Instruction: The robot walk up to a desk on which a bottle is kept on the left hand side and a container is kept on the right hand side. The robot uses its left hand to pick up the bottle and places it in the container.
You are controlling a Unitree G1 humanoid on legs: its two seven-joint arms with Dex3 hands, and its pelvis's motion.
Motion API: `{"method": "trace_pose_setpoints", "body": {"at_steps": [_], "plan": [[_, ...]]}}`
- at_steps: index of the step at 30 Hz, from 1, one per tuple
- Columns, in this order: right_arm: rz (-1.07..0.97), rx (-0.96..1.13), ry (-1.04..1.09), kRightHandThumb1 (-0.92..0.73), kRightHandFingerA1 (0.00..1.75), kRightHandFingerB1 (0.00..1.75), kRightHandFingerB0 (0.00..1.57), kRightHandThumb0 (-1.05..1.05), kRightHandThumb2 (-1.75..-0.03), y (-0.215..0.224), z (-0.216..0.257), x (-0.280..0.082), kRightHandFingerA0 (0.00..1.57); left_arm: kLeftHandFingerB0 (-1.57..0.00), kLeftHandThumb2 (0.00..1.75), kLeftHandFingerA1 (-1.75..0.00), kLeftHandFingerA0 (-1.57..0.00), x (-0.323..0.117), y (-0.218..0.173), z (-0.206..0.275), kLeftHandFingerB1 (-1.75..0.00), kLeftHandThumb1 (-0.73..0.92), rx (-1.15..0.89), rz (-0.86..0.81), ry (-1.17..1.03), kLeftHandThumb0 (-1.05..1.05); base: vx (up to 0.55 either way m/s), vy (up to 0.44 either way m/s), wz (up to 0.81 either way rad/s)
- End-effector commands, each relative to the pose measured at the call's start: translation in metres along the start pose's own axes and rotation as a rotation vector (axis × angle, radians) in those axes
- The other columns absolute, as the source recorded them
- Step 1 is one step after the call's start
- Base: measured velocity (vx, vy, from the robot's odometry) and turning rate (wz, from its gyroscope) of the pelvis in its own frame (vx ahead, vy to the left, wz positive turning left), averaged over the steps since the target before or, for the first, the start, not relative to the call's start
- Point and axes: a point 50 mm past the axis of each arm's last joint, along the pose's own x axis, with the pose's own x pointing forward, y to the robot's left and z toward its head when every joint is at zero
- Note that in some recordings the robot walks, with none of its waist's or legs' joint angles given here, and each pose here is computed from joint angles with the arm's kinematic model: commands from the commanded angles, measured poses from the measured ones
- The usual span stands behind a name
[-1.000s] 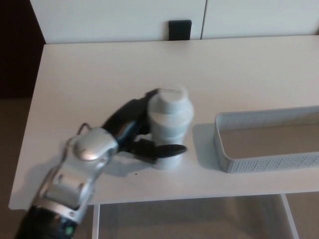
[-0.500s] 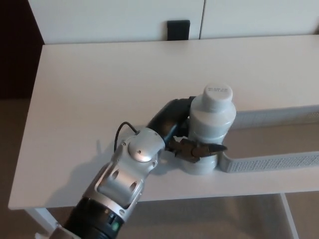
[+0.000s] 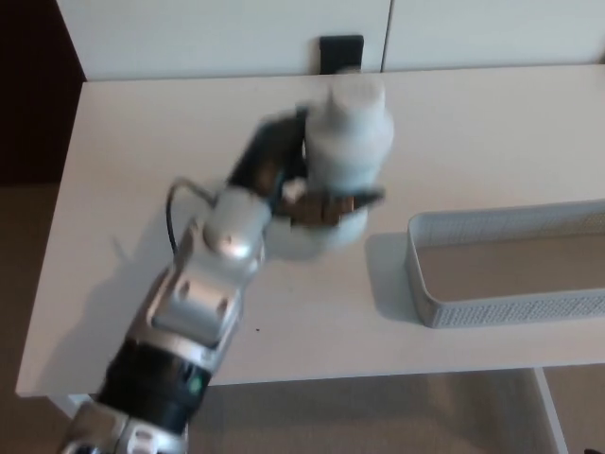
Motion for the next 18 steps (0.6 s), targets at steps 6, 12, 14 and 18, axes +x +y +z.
{"method": "trace_pose_setpoints", "body": {"at_steps": [6,12,14,18], "plan": [[-0.03,0.005,0.011,-0.53,0.12,0.09,0.0,-0.3,-0.79,-0.008,0.009,0.0,0.0,-0.82,0.78,-1.3,-1.07,0.006,-0.014,0.11,-1.07,0.76,-0.035,-0.01,-0.292,-0.17,0.0,0.0,0.0],[-0.031,-0.014,0.007,-0.52,0.17,0.13,0.0,-0.32,-0.8,-0.008,0.011,0.0,0.0,-0.85,0.92,-1.31,-1.09,0.003,-0.056,0.141,-1.05,0.66,-0.024,-0.14,-0.331,-0.12,0.0,0.0,0.0],[-0.03,-0.027,0.004,-0.52,0.17,0.13,0.0,-0.32,-0.79,-0.007,0.013,0.0,0.0,-0.84,0.89,-1.15,-1.05,0.002,-0.071,0.146,-1.02,0.7,-0.016,-0.186,-0.325,-0.12,0.0,0.0,0.0],[-0.037,-0.049,-0.001,-0.5,0.2,0.16,0.01,-0.34,-0.79,-0.005,0.017,0.002,0.0,-0.82,0.84,-1.29,-1.06,-0.002,-0.104,0.142,-1.07,0.73,0.029,-0.263,-0.305,-0.14,0.0,0.0,0.0]]}}
